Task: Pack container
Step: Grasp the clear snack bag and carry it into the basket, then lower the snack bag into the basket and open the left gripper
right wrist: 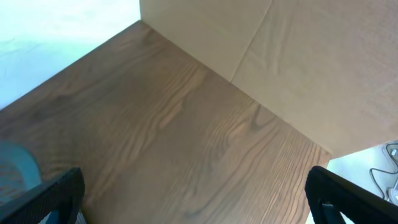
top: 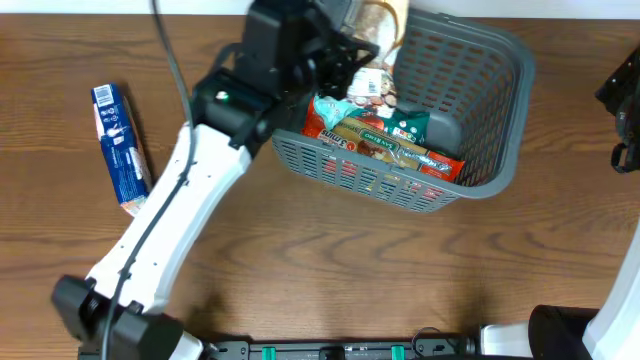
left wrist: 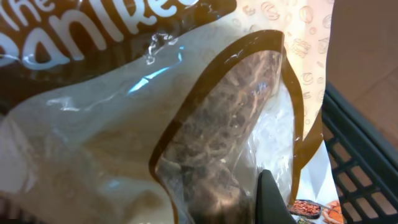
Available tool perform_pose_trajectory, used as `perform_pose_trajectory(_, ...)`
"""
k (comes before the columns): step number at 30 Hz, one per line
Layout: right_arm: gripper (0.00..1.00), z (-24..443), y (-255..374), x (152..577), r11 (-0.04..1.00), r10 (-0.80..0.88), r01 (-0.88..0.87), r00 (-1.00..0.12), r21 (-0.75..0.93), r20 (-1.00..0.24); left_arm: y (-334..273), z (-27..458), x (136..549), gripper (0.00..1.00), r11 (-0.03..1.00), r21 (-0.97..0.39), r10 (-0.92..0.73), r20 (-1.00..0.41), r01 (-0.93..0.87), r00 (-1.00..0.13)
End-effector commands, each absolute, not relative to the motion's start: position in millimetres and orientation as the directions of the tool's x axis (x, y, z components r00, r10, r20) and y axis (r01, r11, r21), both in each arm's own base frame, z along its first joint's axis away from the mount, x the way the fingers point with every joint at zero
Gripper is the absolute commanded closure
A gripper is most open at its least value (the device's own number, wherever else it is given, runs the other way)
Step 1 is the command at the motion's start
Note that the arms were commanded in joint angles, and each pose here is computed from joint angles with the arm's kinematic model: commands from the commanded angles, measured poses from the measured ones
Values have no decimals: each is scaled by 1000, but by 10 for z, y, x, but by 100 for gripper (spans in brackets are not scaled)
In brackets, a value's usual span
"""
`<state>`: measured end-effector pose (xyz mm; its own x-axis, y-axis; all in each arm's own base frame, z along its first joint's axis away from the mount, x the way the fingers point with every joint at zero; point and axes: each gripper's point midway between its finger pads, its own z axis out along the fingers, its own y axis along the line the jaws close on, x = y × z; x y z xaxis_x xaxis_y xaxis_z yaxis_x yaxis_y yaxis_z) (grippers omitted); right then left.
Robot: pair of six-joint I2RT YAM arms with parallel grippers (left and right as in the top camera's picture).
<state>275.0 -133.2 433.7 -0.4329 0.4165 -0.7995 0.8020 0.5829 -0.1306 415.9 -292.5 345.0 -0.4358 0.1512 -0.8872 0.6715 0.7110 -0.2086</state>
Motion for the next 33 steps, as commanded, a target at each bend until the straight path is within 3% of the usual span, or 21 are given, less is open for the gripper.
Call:
perform_pose_trajectory(1, 1, 4345, -1371, 2729, 559, 424, 819, -414, -127, -805, -3115, 3360, 4123, 94, 676, -201, 188, -883, 709, -430)
perform_pose_trajectory(8, 1, 4344, -1370, 2730, 560, 424, 819, -414, -126, -805, -3408, 2892, 4007, 94, 642, -211, 286, -826, 737, -486)
perform_pose_trajectory(21, 1, 4345, -1371, 2731, 560, 424, 819, -414, -126, -805, -3198, 2508, 4065, 94, 721, -168, 353, -746, 672, -565)
perform_pose_trajectory(23, 1, 4346, -1370, 2732, 560, 424, 819, -414, -126, -806, -3156, 2472, 4078, 83, 737, -154, 358, -738, 658, -573)
perform_pose_trajectory(24, 1, 4345, -1369, 2731, 560, 424, 819, -414, -126, -805, -3124, 2459, 4095, 71, 748, -143, 359, -735, 648, -576)
perform_pose_trajectory(26, 1, 4346, -1371, 2731, 560, 424, 819, -413, -126, -806, -3072, 2443, 4129, 36, 767, -122, 360, -731, 630, -579)
perform_pose_trajectory(28, 1, 4346, -1371, 2731, 560, 424, 819, -413, -126, -806, -3041, 2435, 4145, 20, 774, -117, 358, -729, 622, -583)
perform_pose_trajectory(29, 1, 4346, -1371, 2731, 560, 424, 819, -413, -126, -806, -3015, 2433, 4158, 6, 778, -118, 355, -727, 617, -587)
perform_pose_trajectory(33, 1, 4346, -1370, 2732, 560, 424, 819, -414, -126, -806, -2960, 2451, 4196, 1, 787, -121, 343, -730, 605, -591)
